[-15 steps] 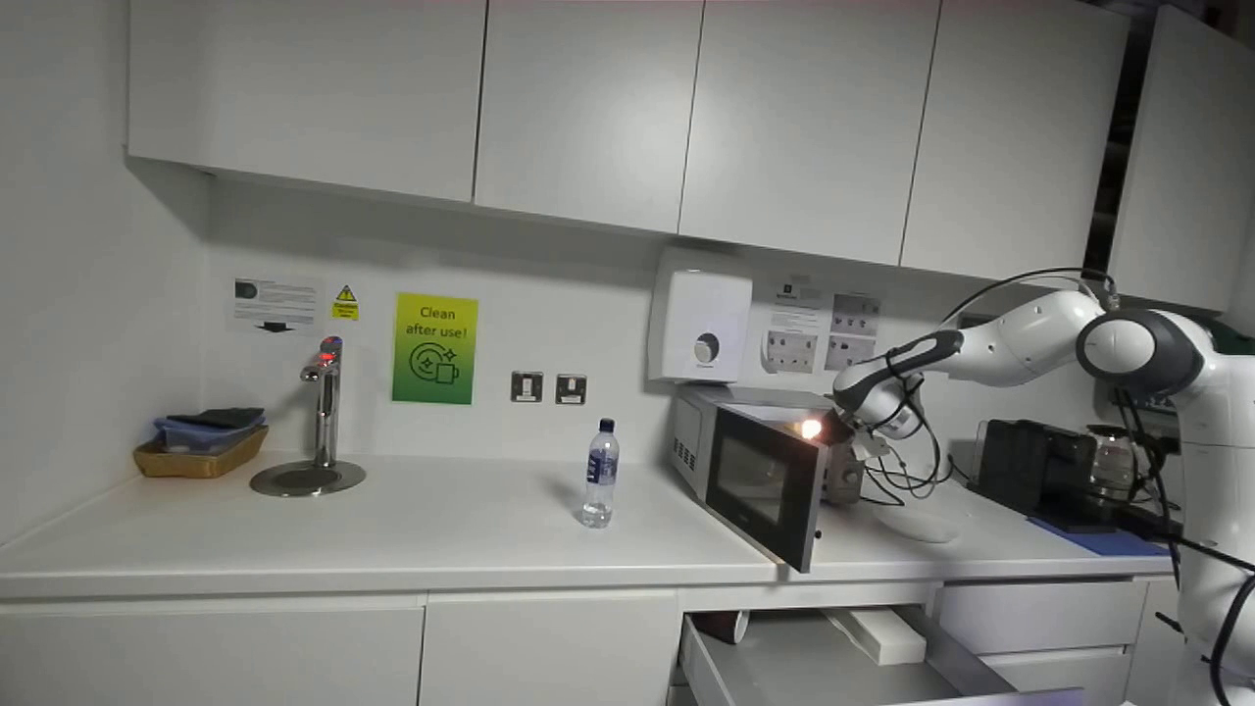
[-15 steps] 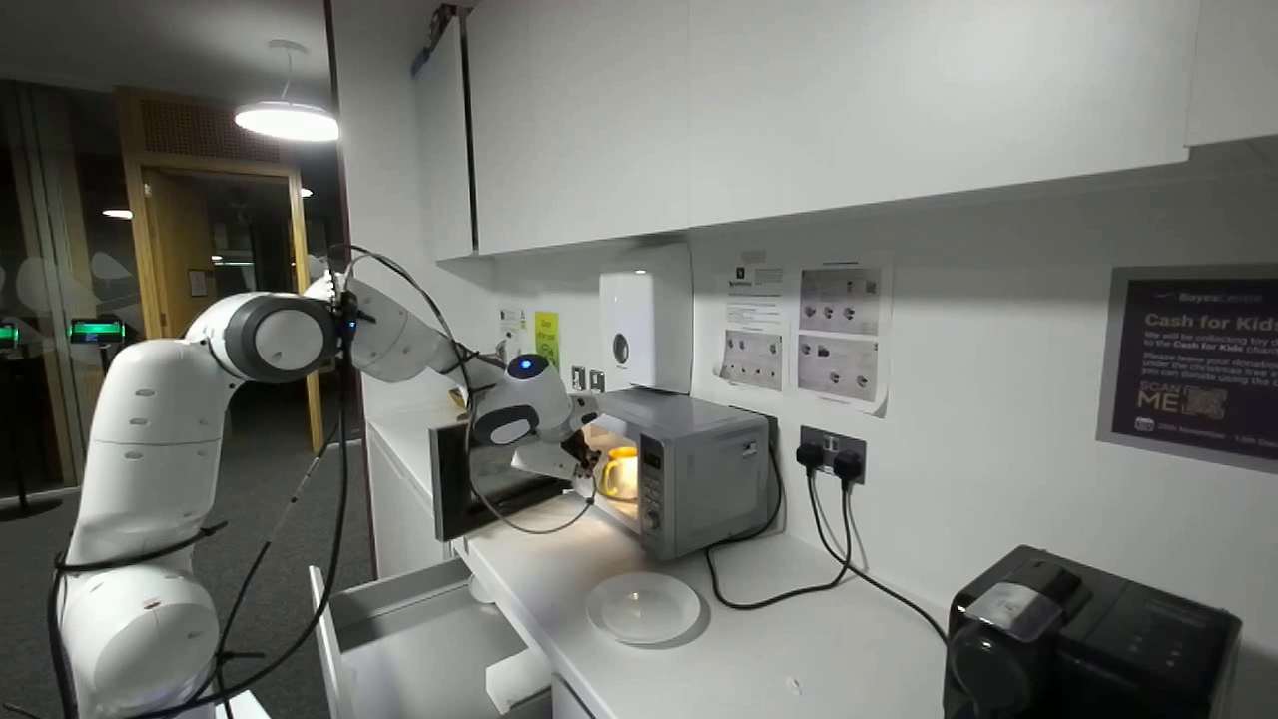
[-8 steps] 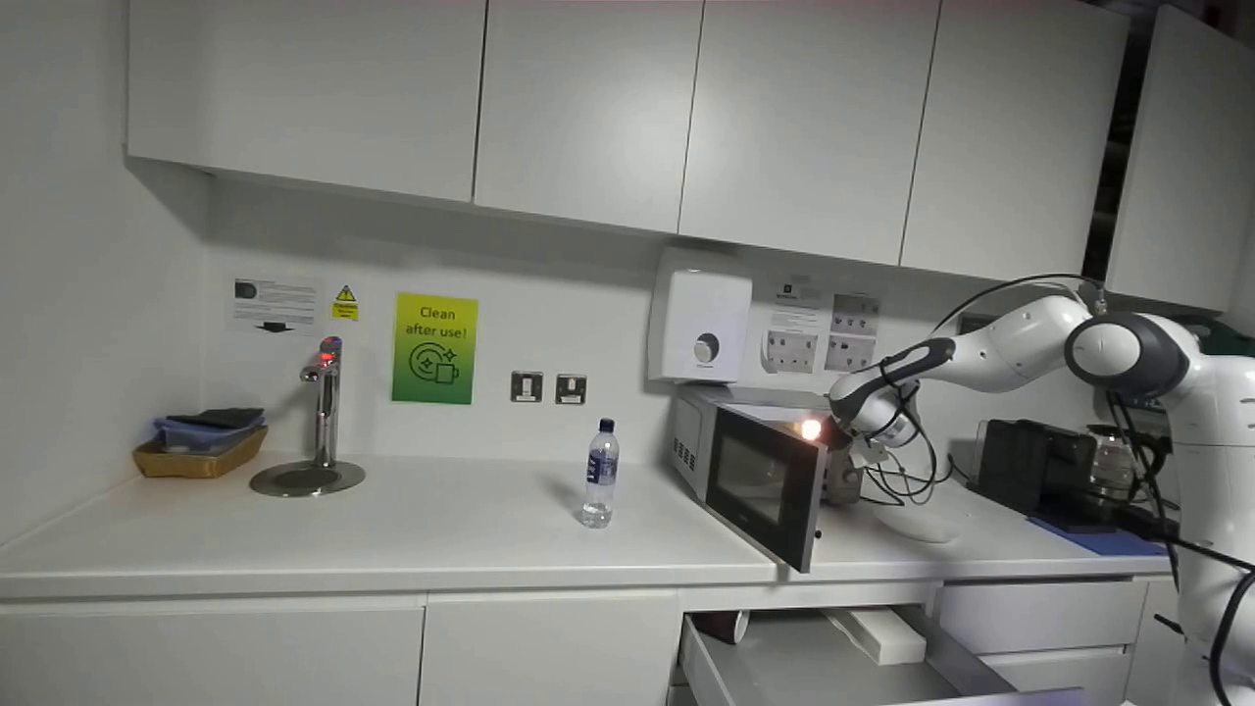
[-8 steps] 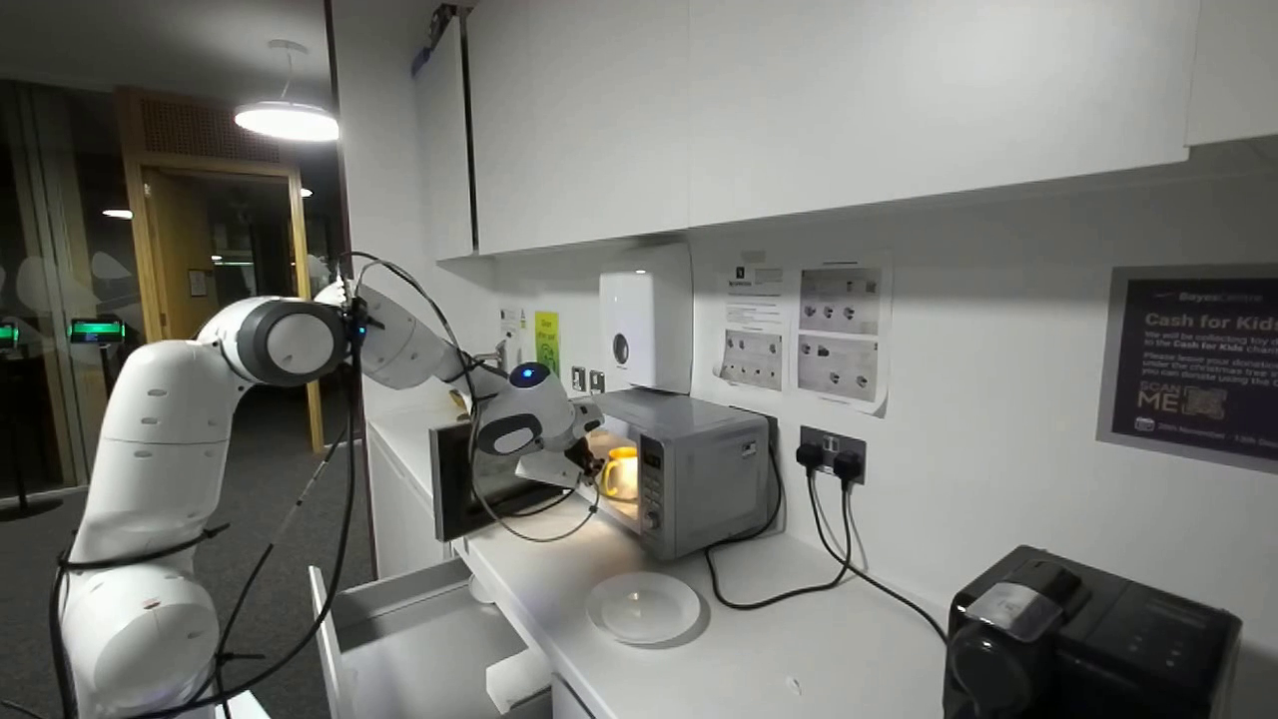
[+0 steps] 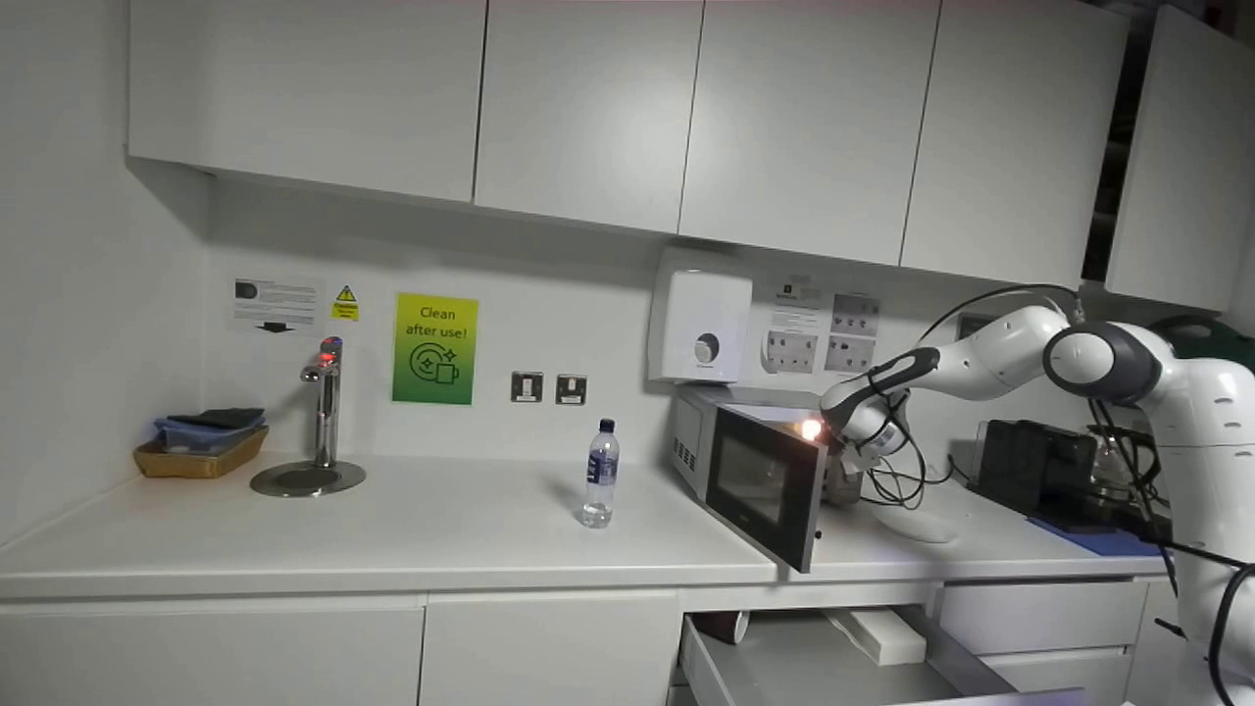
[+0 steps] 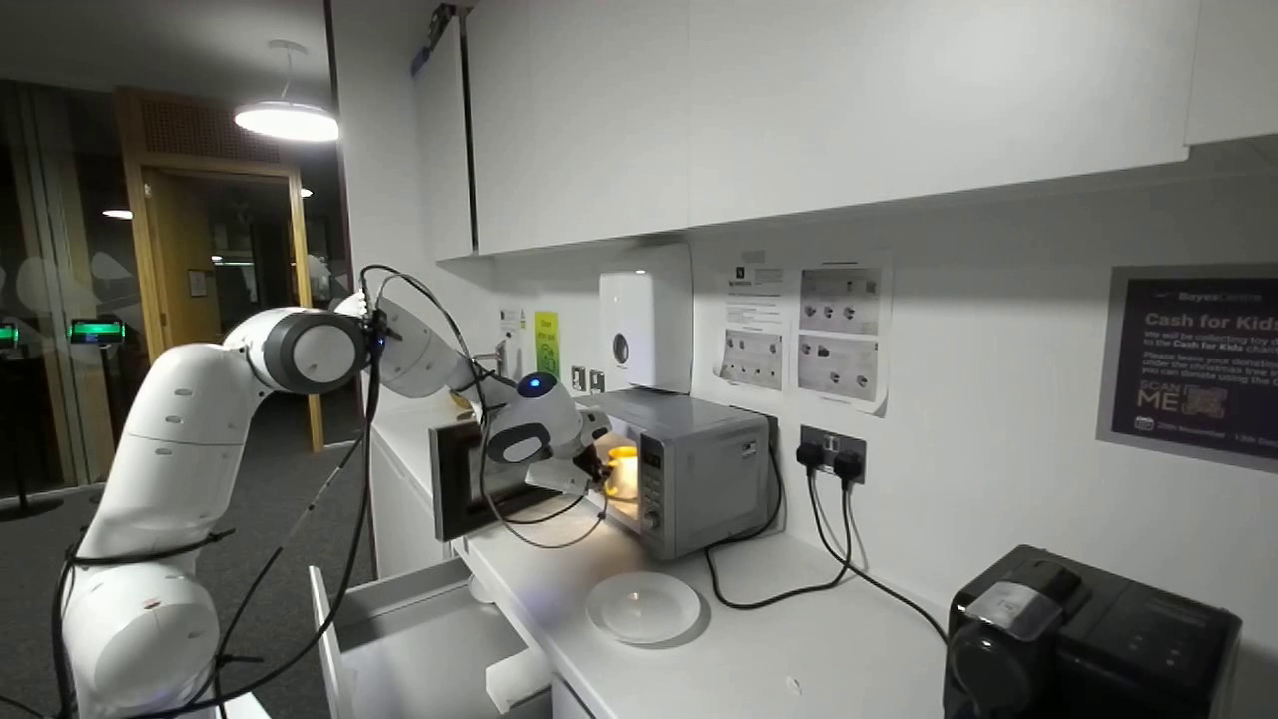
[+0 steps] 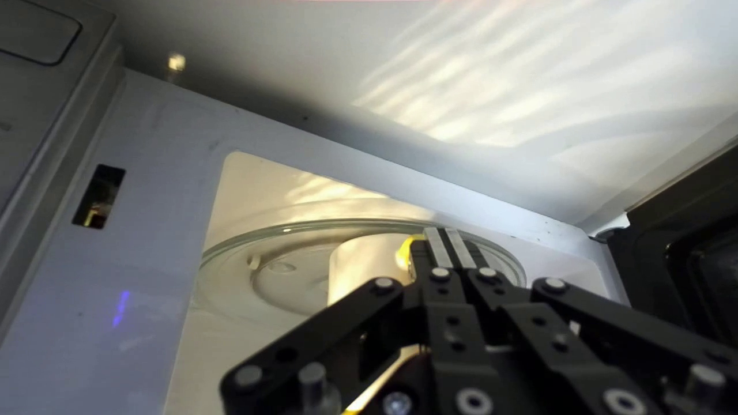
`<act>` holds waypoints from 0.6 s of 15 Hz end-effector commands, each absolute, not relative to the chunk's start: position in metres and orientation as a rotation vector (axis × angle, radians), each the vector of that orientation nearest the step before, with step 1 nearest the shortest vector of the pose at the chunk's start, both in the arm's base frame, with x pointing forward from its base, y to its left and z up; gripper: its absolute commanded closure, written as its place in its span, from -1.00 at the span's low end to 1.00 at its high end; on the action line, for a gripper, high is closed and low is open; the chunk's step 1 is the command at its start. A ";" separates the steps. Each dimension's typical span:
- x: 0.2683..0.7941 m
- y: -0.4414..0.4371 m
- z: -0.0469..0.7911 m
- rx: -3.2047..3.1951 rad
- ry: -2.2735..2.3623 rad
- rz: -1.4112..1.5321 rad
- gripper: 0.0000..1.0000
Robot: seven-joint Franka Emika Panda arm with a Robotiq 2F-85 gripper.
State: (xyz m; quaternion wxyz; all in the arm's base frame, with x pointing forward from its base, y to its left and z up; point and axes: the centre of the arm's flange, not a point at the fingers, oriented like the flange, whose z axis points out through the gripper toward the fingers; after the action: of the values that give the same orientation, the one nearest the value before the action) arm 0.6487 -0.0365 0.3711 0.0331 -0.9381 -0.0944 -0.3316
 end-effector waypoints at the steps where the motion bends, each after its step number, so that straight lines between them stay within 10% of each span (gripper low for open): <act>1: 0.664 -0.033 0.376 -2.878 -0.265 -1.078 1.00; 9: 0.674 -0.027 0.376 -2.853 -0.260 -1.096 1.00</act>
State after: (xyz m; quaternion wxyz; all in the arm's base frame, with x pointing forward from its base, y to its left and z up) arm 0.6643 -0.0296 0.3709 0.0372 -0.9348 -0.0965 -0.3397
